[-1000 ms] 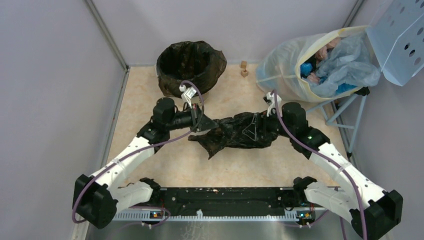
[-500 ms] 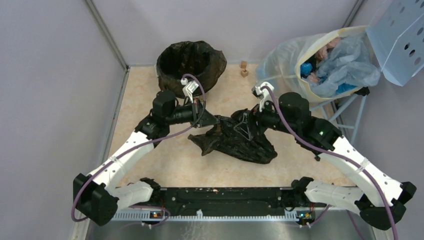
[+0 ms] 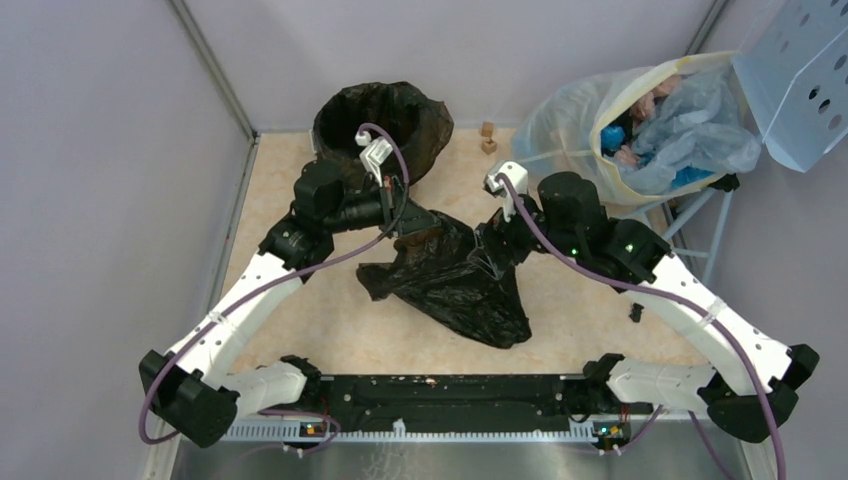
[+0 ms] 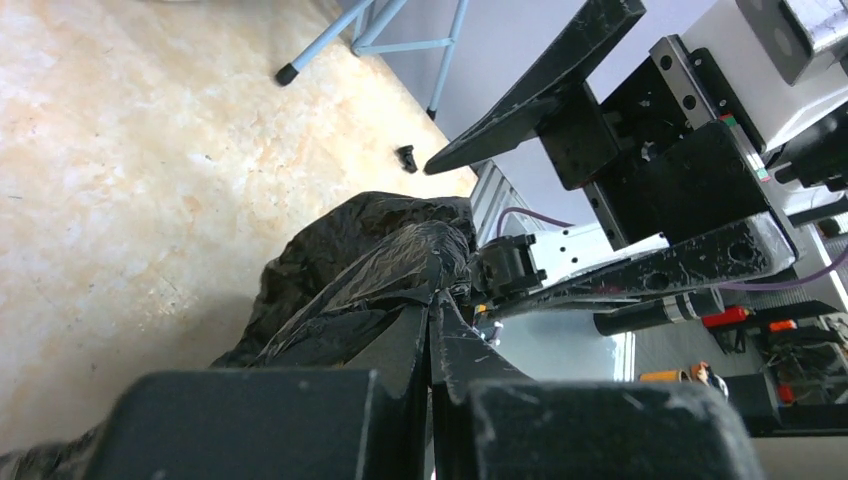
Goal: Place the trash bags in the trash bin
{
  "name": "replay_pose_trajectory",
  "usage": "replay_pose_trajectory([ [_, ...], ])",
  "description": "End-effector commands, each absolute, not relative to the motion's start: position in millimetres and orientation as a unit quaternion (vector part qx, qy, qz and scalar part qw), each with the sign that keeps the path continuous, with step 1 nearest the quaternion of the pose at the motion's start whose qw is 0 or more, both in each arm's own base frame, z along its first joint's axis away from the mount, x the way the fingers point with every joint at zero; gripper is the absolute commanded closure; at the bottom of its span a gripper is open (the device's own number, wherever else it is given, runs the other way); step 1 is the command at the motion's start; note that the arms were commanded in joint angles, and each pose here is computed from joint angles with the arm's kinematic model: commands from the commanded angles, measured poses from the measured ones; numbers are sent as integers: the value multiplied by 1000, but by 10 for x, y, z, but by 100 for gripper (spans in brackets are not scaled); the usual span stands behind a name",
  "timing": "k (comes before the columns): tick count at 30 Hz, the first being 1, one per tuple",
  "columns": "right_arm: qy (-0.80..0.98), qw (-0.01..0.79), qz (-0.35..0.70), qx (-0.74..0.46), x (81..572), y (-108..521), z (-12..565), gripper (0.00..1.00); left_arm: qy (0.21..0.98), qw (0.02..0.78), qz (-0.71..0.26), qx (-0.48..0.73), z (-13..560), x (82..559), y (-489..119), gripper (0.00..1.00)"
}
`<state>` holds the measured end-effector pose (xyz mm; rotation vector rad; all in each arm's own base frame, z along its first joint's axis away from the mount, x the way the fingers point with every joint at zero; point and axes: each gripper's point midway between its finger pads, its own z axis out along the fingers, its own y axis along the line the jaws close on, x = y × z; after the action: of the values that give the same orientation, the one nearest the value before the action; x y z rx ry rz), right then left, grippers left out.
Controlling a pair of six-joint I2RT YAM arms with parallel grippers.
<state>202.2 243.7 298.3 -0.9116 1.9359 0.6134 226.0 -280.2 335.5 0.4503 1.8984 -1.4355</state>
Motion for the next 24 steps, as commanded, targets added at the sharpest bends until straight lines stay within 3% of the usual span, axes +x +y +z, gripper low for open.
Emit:
replay_pose_trajectory([
  [1,735,443,296,-420,1956,2749,3206,14,711,351,-574,206,3590,2187,-2855,100],
  [3,742,440,290,-414,2036,2813,3157,16,704,351,-580,212,3666,2158,-2863,100],
  [5,749,439,285,-406,2114,2858,3110,29,698,352,-584,217,3739,2133,-2863,100],
  [6,751,439,283,-403,2138,2871,3094,44,695,354,-586,220,3776,2117,-2861,100],
  [7,753,440,284,-399,2152,2881,3086,65,694,358,-585,221,3798,2114,-2853,96],
  [8,753,444,284,-393,2162,2878,3089,83,696,362,-579,221,3796,2116,-2835,89],
  [9,750,450,286,-391,2163,2872,3100,95,700,370,-570,219,3790,2134,-2809,77],
  [10,748,453,288,-391,2128,2840,3091,100,704,389,-553,216,3818,2171,-2766,64],
  [12,746,458,287,-389,2091,2785,3062,100,725,417,-509,205,3769,2264,-2649,40],
  [14,741,467,290,-387,2034,2720,3075,100,752,440,-454,184,3703,2380,-2474,24],
  [19,751,471,281,-367,1981,2571,3057,100,816,464,-329,103,3494,2733,-1903,11],
  [24,764,501,246,-325,2056,2350,3164,100,829,517,-214,1,3488,3100,-1234,1],
])
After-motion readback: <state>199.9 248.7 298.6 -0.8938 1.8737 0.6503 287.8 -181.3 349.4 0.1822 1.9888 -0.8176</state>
